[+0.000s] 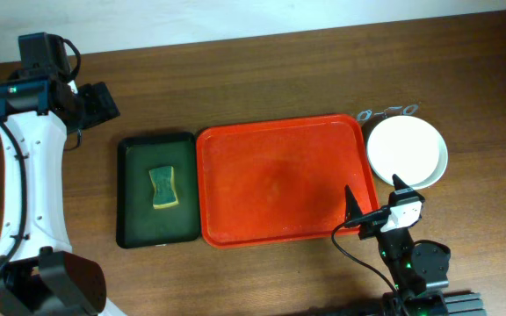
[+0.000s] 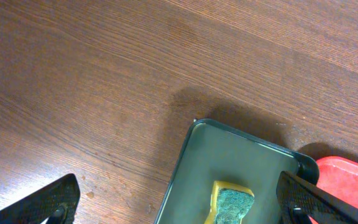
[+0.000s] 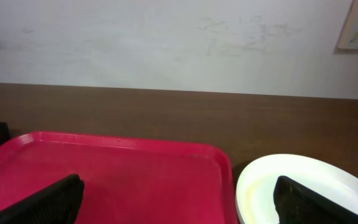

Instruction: Clean dirty plates on tray and stack at the side

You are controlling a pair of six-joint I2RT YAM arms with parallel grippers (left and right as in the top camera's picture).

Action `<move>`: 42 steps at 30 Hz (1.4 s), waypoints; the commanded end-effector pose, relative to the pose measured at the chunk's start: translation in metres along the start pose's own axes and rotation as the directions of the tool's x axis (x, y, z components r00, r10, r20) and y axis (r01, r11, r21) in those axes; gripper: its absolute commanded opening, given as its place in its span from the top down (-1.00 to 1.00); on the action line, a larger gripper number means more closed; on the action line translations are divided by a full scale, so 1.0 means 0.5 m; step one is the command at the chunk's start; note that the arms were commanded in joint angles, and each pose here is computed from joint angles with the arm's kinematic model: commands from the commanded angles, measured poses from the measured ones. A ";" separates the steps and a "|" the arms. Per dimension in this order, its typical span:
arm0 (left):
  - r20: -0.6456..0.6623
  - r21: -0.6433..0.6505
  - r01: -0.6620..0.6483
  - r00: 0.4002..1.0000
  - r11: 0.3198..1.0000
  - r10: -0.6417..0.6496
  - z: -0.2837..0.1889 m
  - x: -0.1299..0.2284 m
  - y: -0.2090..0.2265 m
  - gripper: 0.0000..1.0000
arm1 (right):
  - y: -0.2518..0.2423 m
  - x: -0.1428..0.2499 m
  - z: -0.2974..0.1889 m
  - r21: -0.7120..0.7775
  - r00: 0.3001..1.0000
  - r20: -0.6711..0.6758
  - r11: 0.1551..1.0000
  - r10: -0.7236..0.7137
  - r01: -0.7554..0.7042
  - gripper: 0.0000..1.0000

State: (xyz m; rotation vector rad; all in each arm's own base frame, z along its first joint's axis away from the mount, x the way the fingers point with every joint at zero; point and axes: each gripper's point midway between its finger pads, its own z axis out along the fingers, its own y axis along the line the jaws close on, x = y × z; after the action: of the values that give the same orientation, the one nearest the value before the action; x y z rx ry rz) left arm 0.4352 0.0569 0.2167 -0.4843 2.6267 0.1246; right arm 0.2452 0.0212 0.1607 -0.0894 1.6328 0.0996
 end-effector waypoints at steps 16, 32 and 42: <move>0.545 0.174 0.046 0.828 0.984 -0.135 -0.513 0.022 0.079 -0.98 | 0.000 0.006 0.000 0.003 1.000 -0.006 1.000 0.009 -0.009 -0.97; 0.741 0.254 0.026 0.637 0.967 -0.212 -0.731 0.469 0.227 -0.98 | 0.000 0.006 0.000 0.003 1.000 -0.006 1.000 0.009 -0.009 -0.97; 0.785 0.286 0.003 0.572 0.958 -0.236 -0.560 0.491 0.203 -0.98 | 0.000 0.006 0.000 0.003 1.000 -0.006 1.000 0.009 -0.009 -0.97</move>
State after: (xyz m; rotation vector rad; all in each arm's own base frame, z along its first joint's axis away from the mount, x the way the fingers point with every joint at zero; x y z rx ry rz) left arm 0.0610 0.0280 0.3575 -0.3900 1.7050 -0.0149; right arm 0.2452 0.0205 0.1605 -0.0861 1.6337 0.0968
